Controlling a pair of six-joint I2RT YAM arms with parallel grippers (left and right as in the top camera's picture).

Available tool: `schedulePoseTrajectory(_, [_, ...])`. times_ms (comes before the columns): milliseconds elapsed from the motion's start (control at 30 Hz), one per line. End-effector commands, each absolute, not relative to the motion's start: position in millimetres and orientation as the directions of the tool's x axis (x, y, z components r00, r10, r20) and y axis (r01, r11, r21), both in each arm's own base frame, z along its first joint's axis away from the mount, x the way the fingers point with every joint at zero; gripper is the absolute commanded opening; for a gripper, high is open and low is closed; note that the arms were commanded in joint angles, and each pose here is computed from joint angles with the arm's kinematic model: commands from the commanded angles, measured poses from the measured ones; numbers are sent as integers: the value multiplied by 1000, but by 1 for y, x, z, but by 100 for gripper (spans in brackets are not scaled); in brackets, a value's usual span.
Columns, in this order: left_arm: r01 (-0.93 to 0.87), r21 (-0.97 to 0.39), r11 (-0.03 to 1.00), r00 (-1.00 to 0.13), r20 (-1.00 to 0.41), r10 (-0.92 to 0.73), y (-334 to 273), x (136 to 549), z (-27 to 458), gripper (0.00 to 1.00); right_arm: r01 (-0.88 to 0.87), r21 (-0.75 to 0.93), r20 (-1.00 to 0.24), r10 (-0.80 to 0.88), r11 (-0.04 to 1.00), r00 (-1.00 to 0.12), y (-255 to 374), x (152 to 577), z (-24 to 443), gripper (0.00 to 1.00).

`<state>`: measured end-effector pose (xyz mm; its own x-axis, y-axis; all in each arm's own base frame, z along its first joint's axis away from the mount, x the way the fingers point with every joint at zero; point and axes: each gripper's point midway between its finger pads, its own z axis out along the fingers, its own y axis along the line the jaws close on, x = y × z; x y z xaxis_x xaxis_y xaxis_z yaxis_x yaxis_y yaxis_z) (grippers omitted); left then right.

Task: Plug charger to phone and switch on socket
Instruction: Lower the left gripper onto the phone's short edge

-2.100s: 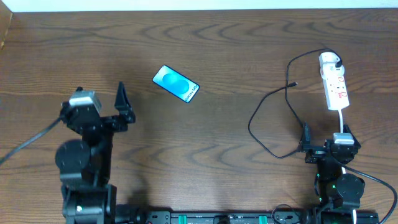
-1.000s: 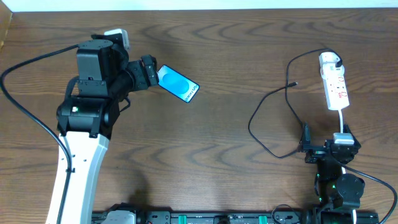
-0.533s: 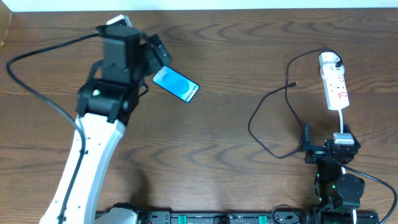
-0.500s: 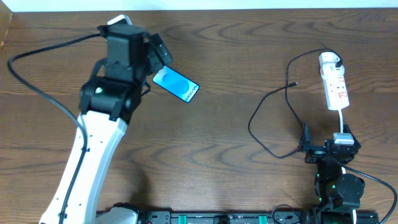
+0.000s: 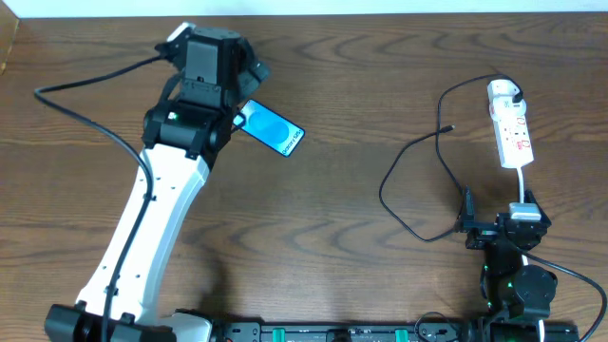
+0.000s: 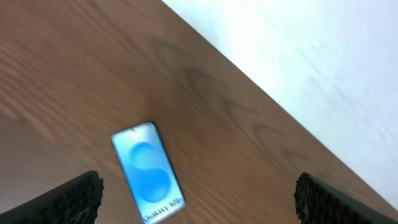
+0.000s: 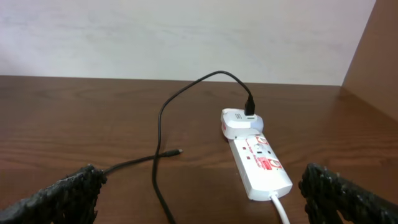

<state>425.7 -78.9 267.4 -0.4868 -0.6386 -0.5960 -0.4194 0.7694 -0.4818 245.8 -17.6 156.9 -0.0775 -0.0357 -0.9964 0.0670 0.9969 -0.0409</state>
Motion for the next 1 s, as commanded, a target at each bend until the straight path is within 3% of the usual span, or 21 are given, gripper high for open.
schedulePoseTrajectory(0, [-367, -497, 786, -564, -553, -613, -102, 437, 257, 98, 67, -50, -996, -44, 997, -79, -18, 246, 156, 99])
schedulePoseTrajectory(400, [-453, -399, 797, -642, -474, -603, -111, 470, 179, 98, 67, -50, -996, -44, 997, -79, -18, 246, 156, 99])
schedulePoseTrajectory(967, [-710, -252, 657, -577, -328, -748, -98, 464, 72, 98, 67, -50, -996, -44, 997, -78, -18, 246, 156, 99])
